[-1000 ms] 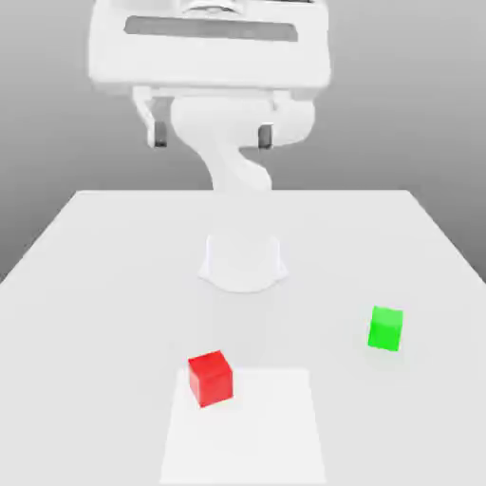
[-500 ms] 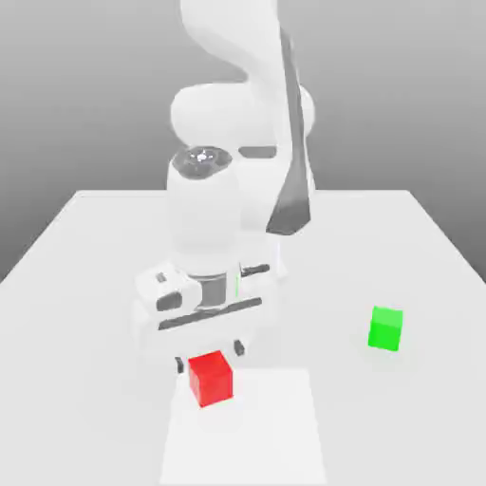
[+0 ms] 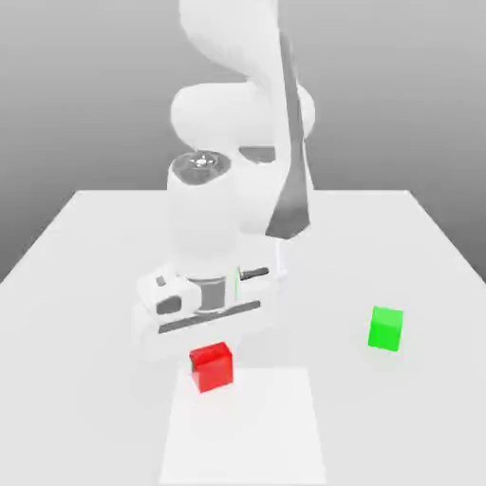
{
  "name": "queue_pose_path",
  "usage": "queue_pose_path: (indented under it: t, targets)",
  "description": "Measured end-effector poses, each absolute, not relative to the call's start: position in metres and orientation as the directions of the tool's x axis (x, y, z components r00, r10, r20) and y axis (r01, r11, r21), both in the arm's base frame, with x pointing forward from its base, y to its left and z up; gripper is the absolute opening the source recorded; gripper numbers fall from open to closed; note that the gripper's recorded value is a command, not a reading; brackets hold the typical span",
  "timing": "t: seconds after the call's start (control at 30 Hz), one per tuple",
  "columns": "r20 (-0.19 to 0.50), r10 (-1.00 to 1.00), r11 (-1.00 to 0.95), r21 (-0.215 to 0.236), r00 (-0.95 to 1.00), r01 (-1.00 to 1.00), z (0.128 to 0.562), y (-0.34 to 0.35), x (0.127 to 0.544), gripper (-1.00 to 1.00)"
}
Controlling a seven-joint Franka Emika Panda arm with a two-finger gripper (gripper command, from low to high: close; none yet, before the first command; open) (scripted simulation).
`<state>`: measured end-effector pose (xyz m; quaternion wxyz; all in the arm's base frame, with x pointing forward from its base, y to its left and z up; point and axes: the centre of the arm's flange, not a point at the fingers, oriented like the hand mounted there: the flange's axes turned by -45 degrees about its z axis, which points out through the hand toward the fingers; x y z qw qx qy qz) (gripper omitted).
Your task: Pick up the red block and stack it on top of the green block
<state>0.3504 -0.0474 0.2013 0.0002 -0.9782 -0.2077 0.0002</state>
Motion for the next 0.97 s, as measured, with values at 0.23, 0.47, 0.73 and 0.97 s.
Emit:
queue_pose_path:
  t: [0.23, 0.47, 0.73, 0.97]
  targets:
    - [0.016, 0.740, -0.673, -0.019, 0.673, 0.740, 0.226, 0.072, 0.336, -1.00]
    - [0.017, 0.968, -0.250, -0.013, 0.250, 0.968, 0.241, 0.189, 0.273, -1.00]
    - [-0.005, 0.998, 0.057, 0.003, -0.057, 0.998, 0.220, 0.244, 0.216, -1.00]
    - [-0.003, 0.998, 0.065, 0.001, -0.065, 0.998, 0.183, 0.244, 0.212, 1.00]
